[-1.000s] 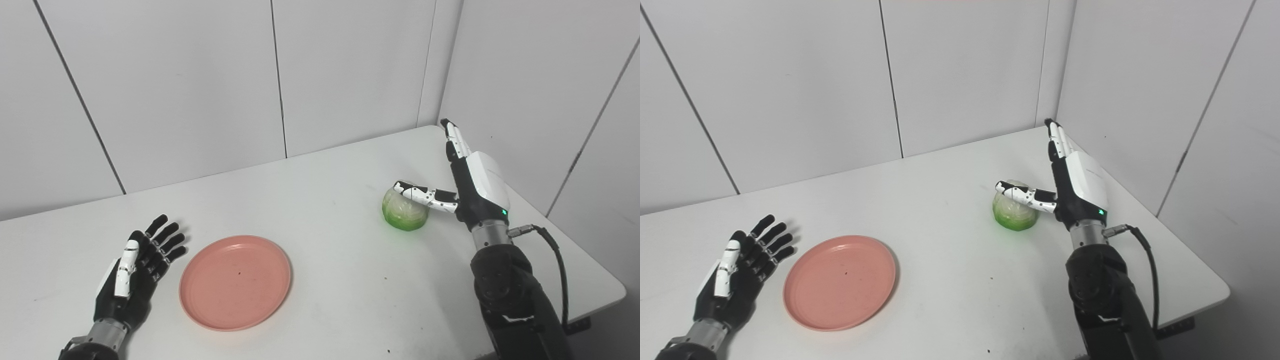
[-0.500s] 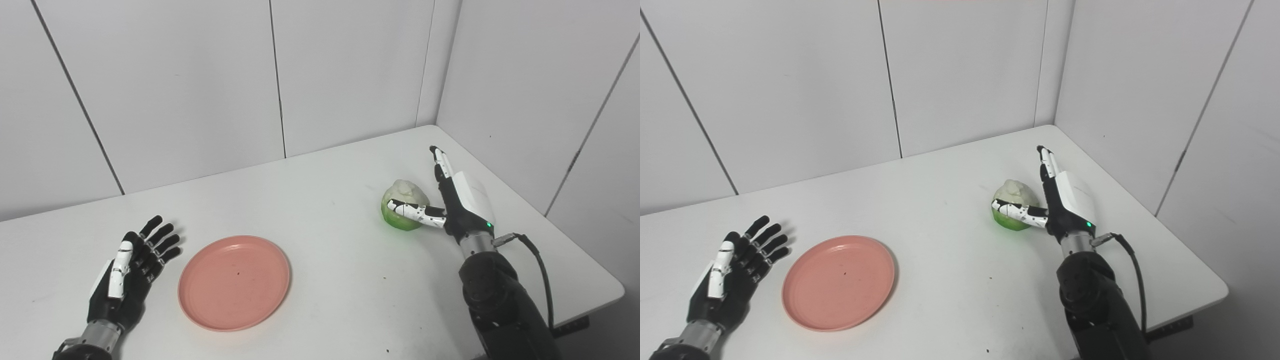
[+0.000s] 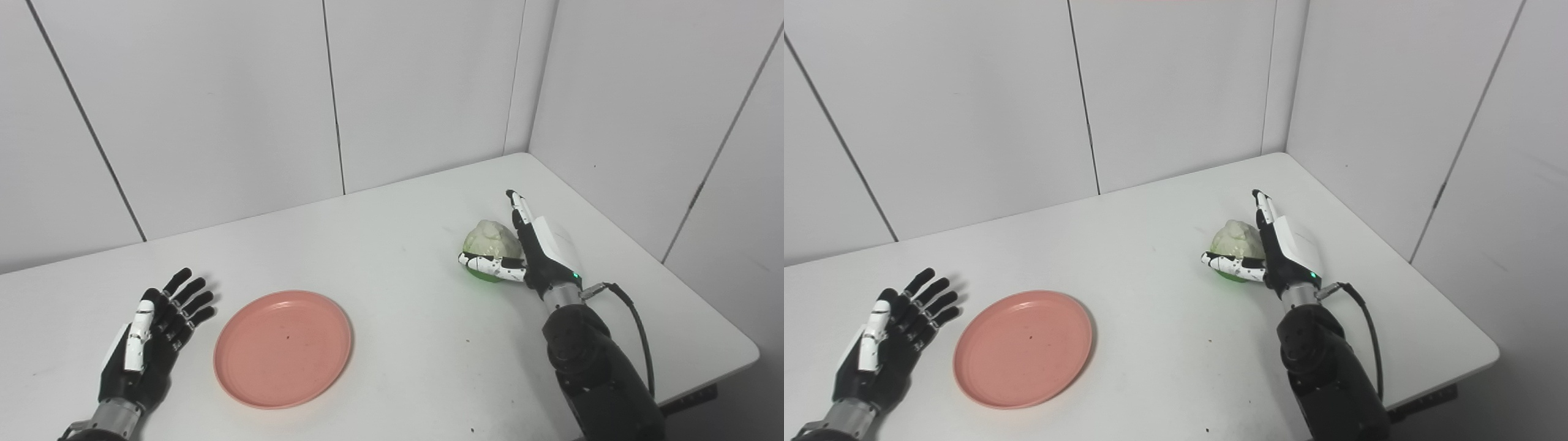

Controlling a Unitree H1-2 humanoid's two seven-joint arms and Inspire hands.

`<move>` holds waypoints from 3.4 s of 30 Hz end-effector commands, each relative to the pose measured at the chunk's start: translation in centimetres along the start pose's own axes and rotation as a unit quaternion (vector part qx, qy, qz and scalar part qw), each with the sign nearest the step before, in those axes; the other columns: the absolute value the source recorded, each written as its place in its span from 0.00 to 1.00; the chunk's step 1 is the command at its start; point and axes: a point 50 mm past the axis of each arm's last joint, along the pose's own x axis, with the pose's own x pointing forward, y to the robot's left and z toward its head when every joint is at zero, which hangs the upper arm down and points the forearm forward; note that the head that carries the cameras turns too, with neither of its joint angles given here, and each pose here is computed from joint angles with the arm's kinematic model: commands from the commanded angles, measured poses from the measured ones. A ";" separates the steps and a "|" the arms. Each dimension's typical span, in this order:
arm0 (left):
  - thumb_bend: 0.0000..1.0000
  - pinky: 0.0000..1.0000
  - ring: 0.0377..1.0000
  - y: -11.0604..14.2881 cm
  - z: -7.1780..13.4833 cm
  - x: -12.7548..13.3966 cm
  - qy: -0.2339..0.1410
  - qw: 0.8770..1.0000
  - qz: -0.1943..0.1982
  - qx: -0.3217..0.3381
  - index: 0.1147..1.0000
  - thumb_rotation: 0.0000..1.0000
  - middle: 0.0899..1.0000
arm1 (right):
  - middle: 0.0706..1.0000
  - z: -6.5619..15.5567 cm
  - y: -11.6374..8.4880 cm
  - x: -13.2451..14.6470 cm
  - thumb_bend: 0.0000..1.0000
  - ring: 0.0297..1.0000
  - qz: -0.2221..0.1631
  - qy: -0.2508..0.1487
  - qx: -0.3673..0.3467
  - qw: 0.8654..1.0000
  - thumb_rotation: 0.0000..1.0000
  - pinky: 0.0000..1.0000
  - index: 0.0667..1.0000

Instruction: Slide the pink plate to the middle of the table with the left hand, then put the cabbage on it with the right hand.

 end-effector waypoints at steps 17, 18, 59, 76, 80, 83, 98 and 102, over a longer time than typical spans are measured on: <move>0.49 0.84 0.85 1.3 -3.1 -3.1 0.061 0.998 0.017 -0.026 0.86 0.99 0.87 | 1.00 1.1 -1.7 2.2 1.00 0.92 -0.036 -0.007 -0.034 0.999 0.60 0.73 1.00; 0.49 0.84 0.85 1.3 -3.1 -3.1 0.061 0.998 0.016 -0.025 0.86 0.99 0.87 | 1.00 1.1 -1.6 2.2 1.00 0.92 -0.037 -0.007 -0.035 0.999 0.59 0.72 1.00; 0.49 0.83 0.85 1.2 -2.7 -3.4 0.062 0.998 0.010 -0.023 0.87 0.99 0.87 | 0.62 0.5 0.2 4.2 0.89 0.59 -0.054 -0.012 0.018 0.998 0.04 0.55 0.63; 0.50 0.83 0.85 1.0 -2.7 -3.4 0.061 0.998 0.010 -0.024 0.87 0.99 0.88 | 0.45 0.3 0.3 4.1 0.53 0.46 -0.060 -0.006 0.014 0.998 0.00 0.43 0.45; 0.50 0.83 0.85 0.8 -2.7 -3.3 0.062 0.998 0.012 -0.022 0.86 0.99 0.87 | 0.45 0.5 0.2 4.0 0.53 0.46 -0.067 -0.013 0.013 0.998 0.00 0.43 0.45; 0.50 0.83 0.85 0.7 -2.7 -3.3 0.062 0.998 0.012 -0.022 0.86 1.00 0.87 | 0.45 1.0 0.0 3.9 0.53 0.46 -0.072 -0.021 0.016 0.997 0.00 0.43 0.45; 0.50 0.85 0.87 -1.1 -2.7 -3.3 0.057 0.998 0.012 -0.012 0.88 1.00 0.89 | 0.44 7.7 -1.4 2.7 0.52 0.39 -0.076 -0.123 0.036 0.989 0.00 0.39 0.49; 0.51 0.87 0.88 -1.9 -2.8 -3.3 0.059 0.998 0.016 -0.006 0.89 1.00 0.90 | 0.45 9.8 -1.5 2.2 0.52 0.38 -0.071 -0.156 0.040 0.984 0.00 0.38 0.49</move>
